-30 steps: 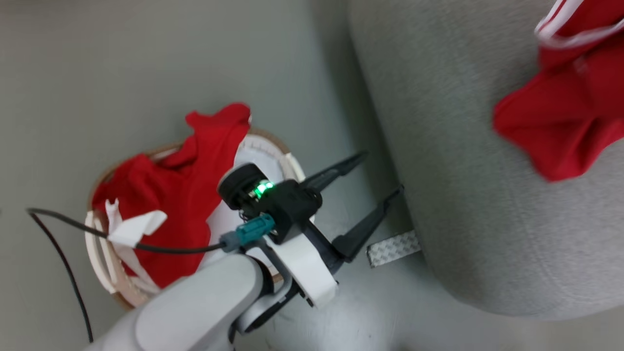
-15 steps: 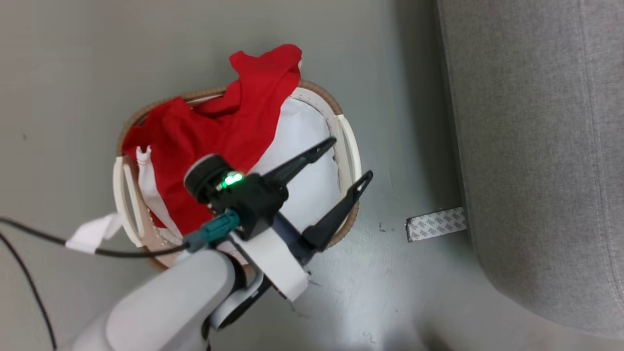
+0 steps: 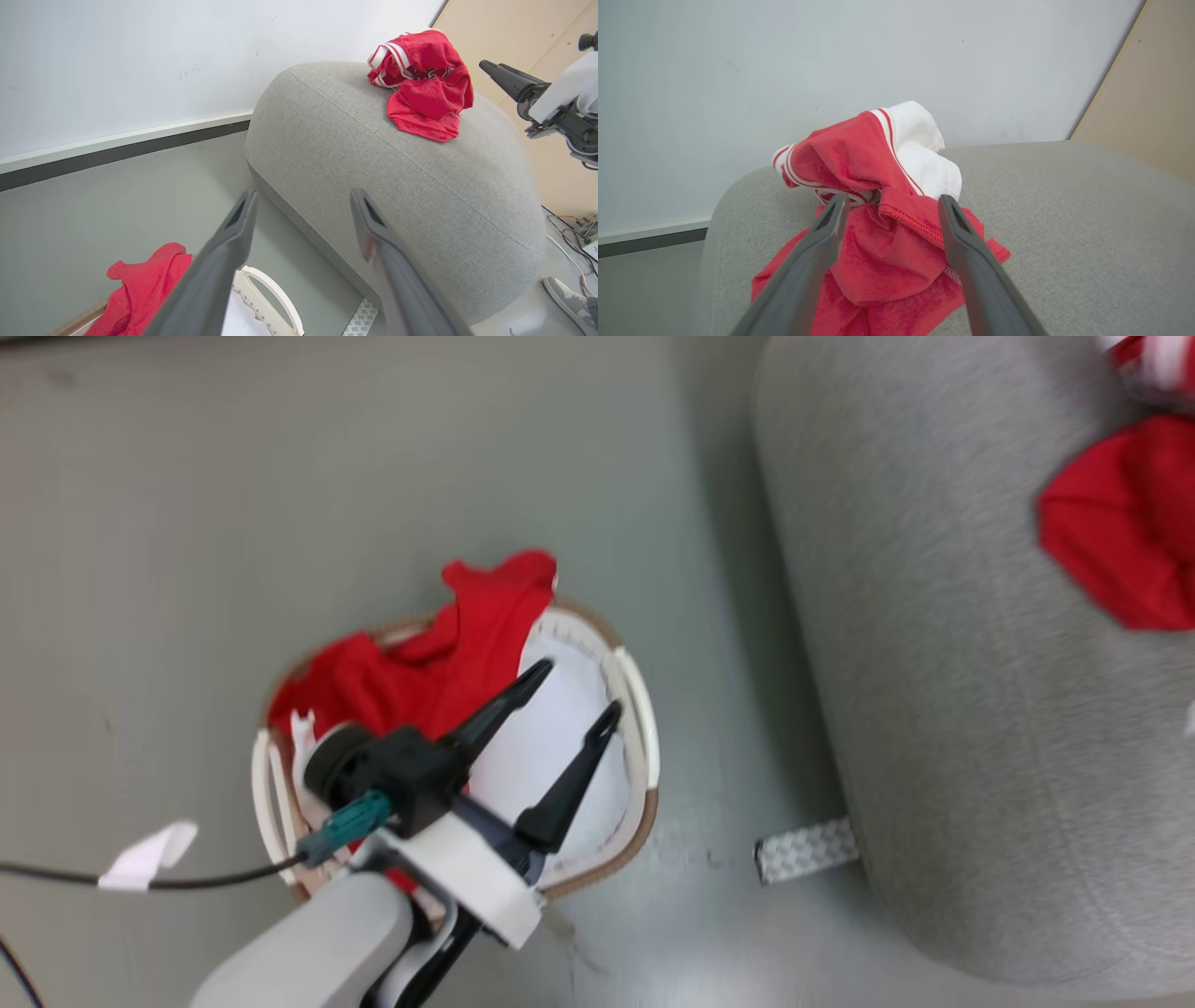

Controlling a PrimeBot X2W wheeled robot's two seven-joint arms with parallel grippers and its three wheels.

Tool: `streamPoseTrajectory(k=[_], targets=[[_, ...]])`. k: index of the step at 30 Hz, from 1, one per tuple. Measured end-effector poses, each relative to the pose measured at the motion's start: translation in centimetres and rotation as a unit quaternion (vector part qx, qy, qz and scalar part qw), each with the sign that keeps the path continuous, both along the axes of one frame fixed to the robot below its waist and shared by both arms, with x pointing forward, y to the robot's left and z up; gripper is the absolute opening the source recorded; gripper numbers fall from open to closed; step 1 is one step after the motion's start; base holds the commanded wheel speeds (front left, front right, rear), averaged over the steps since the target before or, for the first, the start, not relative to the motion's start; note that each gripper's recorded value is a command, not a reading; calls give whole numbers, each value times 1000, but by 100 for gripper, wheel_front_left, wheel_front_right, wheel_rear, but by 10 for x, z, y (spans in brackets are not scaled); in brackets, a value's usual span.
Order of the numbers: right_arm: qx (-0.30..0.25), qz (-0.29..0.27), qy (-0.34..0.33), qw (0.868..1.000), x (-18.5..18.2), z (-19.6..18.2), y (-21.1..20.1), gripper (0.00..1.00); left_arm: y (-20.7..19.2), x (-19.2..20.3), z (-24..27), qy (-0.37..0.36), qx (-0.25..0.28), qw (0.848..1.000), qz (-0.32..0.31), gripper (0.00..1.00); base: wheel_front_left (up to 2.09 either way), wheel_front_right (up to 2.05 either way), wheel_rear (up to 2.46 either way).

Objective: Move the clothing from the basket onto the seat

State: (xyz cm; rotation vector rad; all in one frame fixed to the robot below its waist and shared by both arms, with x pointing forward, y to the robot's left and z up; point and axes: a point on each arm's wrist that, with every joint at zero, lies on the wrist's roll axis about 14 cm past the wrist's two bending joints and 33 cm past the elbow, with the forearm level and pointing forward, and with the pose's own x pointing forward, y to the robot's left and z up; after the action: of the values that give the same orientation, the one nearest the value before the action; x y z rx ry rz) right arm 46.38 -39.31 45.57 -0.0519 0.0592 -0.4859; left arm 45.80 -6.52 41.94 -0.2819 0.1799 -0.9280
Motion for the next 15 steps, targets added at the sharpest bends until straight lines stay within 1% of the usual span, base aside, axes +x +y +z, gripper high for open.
streamPoseTrajectory(k=[6, 8, 11, 15], targets=[[7, 31, -32, 999, -42, 27, 32, 100, 18, -14, 24, -1, 5, 998, 56, 100, 0, 0, 0], [10, 41, -41, 998, -57, 34, 42, 100, 28, -17, 34, 1, 0, 996, 86, 100, 0, 0, 0], [16, 58, -56, 997, -76, 42, 59, 100, 47, -20, 54, -6, -14, 991, 134, 100, 0, 0, 0], [27, 90, -65, 993, -93, 45, 86, 100, 86, -29, 64, -21, -2, 979, 201, 100, 0, 0, 0]])
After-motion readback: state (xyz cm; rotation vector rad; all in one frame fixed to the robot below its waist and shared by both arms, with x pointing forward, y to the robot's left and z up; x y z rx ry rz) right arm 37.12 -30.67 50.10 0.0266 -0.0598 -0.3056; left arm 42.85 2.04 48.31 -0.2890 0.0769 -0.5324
